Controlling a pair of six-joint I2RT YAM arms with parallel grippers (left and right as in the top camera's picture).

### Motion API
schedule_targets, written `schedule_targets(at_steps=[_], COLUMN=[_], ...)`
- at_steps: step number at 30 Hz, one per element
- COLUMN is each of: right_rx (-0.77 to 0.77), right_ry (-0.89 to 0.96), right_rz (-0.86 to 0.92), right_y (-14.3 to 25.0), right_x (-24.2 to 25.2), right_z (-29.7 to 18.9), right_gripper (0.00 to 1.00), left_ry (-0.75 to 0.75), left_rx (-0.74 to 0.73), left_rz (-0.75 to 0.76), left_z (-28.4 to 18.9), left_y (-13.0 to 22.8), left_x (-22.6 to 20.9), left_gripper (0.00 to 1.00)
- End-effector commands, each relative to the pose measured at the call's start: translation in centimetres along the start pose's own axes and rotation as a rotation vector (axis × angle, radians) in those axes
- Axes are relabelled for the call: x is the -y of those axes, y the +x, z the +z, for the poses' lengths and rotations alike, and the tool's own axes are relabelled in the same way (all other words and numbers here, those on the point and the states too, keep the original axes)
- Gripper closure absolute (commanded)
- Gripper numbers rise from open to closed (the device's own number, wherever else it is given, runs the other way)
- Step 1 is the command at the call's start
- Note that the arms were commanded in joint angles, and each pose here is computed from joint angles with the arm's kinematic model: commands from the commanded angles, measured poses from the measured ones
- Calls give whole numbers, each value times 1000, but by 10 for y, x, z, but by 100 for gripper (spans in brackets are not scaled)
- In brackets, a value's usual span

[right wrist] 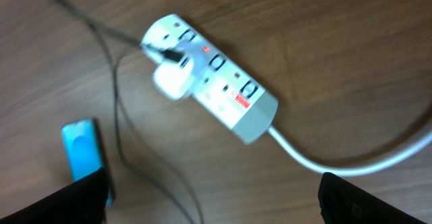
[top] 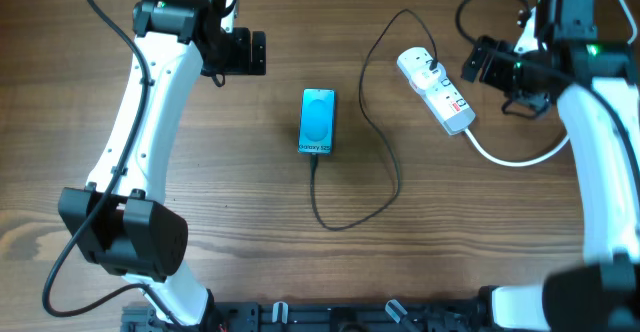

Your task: Plug charger to phone and switch on socket

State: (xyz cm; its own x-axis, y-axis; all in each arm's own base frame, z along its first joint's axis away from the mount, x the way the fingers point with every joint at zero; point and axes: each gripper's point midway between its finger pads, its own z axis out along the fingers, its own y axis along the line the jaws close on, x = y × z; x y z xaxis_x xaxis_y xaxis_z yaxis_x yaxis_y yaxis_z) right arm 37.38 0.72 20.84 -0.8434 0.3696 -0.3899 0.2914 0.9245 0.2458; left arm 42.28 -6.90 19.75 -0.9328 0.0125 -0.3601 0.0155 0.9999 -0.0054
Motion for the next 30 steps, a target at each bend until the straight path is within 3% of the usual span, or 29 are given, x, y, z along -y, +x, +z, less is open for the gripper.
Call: schedule_targets(at_steps=[1,11,19,30], right_rx=[61,376,340,335], right_ry=[-29,-97,-83,-80], right_rz=[-30,-62,-53,-55], right_y=[27,103,148,148], right_x=[-4,27,45,45], right_z=[-31,-97,-108,-108], right_gripper=[0,0,0,1], left_ry=[-11,-11,-11,-11], left_rx=[-7,-7,-7,-7], left_rz=[-6,-6,-6,-6], left_z=[3,3,3,3], left_y=[1,1,1,1], left_x=[-2,-2,-2,-2], left_gripper=[0,0,0,0])
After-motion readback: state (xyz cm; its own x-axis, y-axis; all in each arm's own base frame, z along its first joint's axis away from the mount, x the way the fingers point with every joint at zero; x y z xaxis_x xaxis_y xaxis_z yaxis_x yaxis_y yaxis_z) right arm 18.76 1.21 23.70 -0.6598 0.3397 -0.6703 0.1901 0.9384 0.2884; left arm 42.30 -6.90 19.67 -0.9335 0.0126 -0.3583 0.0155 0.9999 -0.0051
